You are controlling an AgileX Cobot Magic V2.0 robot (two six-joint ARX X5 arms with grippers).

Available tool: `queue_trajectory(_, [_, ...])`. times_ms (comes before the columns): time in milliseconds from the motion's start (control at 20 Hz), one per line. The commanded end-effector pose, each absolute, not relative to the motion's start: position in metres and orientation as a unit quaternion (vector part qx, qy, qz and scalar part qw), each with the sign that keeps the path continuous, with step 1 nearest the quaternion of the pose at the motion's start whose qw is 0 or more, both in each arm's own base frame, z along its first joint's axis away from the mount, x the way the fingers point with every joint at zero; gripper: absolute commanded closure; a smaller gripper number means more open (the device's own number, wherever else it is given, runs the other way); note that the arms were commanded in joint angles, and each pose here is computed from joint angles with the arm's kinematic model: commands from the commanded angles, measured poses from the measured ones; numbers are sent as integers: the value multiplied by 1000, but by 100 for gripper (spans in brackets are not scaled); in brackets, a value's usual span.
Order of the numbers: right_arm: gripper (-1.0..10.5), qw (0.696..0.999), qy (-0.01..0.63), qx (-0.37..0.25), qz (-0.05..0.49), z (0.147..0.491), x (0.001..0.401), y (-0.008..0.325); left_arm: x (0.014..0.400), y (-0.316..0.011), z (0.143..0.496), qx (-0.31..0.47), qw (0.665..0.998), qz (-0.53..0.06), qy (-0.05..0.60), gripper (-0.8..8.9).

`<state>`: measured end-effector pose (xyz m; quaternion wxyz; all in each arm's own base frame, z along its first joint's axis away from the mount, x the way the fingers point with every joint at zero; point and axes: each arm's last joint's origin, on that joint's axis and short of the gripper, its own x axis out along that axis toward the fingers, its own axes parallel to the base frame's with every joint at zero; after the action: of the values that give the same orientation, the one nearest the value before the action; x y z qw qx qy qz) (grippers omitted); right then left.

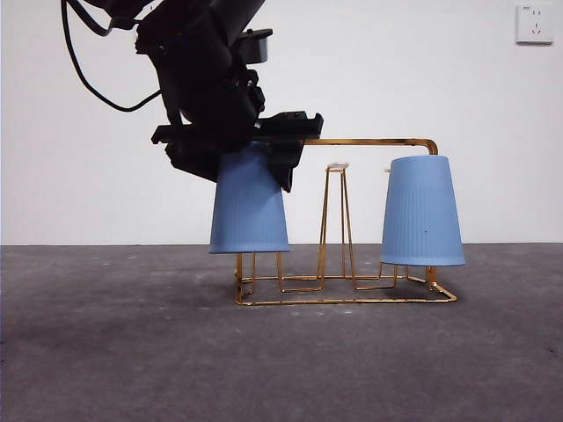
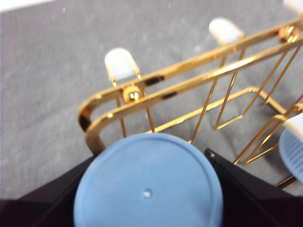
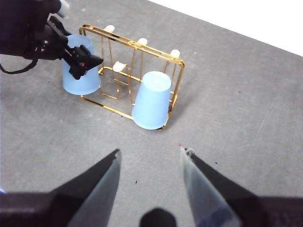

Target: Pick up cup 1,put cup 1 in the cup rack,pick up cup 2,put cup 2 in the cup rack

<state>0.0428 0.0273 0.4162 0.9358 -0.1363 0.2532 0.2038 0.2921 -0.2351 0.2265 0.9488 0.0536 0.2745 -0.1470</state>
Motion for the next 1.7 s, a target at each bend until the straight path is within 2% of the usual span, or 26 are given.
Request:
queue_trajectory(50, [728, 936, 253, -138, 204, 415, 44, 28, 292, -231, 213, 75, 938, -140, 307, 812])
queue_trajectory(100, [728, 935, 254, -138, 204, 415, 43, 28, 293, -229, 212, 75, 938, -137, 310, 807])
queue_trajectory(150, [728, 935, 254, -138, 204, 415, 43, 28, 293, -229, 212, 75, 937, -137, 312, 751])
queue_trajectory(200, [728, 935, 255, -139, 204, 415, 43, 28, 294, -228, 212, 72, 936, -143, 315, 610])
queue_trajectory(250, [728, 935, 256, -139, 204, 414, 43, 28, 296, -226, 211, 67, 933, -151, 319, 426])
queue_trajectory(300, [728, 935, 256, -139, 204, 414, 43, 28, 297, -224, 211, 61, 931, -158, 324, 299])
queue_trajectory(500, [728, 935, 256, -139, 204, 414, 43, 28, 299, -219, 209, 49, 919, -183, 345, 287])
queue_trajectory(750, [728, 935, 256, -139, 204, 414, 43, 28, 298, -216, 206, 54, 910, -183, 368, 287])
queue_trajectory(1150, [728, 935, 256, -140, 203, 414, 43, 28, 282, -207, 208, 73, 875, -194, 438, 287])
queue_trajectory(1450, [728, 934, 258, -140, 204, 414, 43, 28, 256, -194, 240, 47, 843, -257, 470, 287])
queue_trajectory(1700, [728, 925, 281, -153, 203, 410, 43, 27, 216, -171, 290, -2, 814, -350, 464, 288])
